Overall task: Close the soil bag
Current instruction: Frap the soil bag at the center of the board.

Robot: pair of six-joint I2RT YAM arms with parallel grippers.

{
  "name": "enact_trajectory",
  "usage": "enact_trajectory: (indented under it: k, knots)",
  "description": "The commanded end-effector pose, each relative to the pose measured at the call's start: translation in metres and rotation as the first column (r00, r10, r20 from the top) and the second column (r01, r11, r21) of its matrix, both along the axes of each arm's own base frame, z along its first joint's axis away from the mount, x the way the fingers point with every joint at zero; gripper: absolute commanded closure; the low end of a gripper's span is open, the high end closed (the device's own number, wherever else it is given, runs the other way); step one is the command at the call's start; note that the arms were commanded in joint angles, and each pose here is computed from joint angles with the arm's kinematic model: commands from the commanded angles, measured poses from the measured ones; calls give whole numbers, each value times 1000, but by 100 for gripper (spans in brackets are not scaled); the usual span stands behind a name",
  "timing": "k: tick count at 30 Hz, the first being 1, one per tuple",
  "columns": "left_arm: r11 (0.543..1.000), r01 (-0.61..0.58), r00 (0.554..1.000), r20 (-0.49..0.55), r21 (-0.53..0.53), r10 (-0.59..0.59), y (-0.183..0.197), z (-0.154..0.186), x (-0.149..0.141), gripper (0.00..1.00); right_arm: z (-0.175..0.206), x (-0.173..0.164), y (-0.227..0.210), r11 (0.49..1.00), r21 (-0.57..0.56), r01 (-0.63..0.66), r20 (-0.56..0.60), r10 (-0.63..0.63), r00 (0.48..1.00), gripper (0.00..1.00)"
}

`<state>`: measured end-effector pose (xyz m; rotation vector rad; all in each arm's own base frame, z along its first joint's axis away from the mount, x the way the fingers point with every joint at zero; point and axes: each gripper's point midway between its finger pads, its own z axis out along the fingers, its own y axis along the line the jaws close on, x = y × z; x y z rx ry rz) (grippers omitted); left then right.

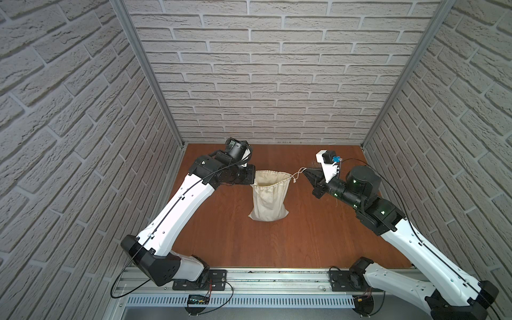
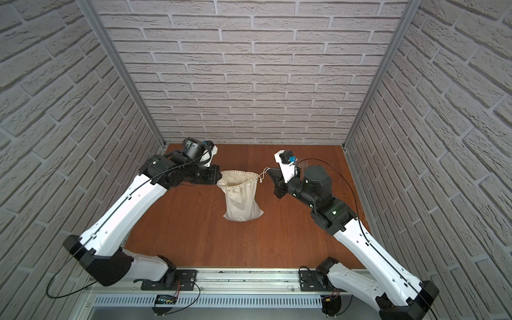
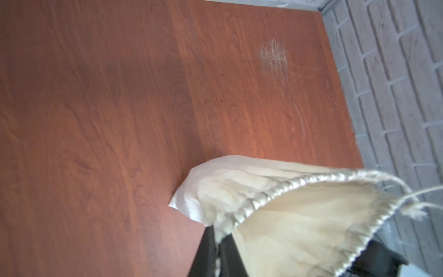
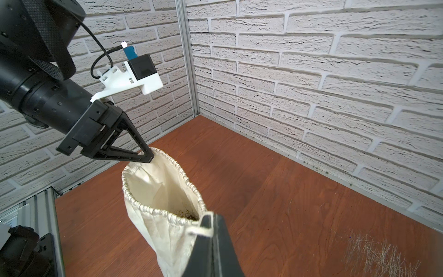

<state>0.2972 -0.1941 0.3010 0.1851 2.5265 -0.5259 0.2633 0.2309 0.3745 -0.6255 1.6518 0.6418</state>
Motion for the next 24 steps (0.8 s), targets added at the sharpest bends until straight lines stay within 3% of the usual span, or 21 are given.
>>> enact_trajectory:
  k: [1,10,24]
  knots:
    - [1000,4,1000,12,-8,-4,3,7,1,100,24,4,-7,998,22,52,60,-54,997,97]
    - [1000,-31,998,56,-4,31,25,26,-12,100,79,10,-47,968,22,250,145,-251,957,97]
    - [997,-18,1000,5,-73,19,18,-1,-22,100,70,2,-55,964,44,262,133,-265,955,97]
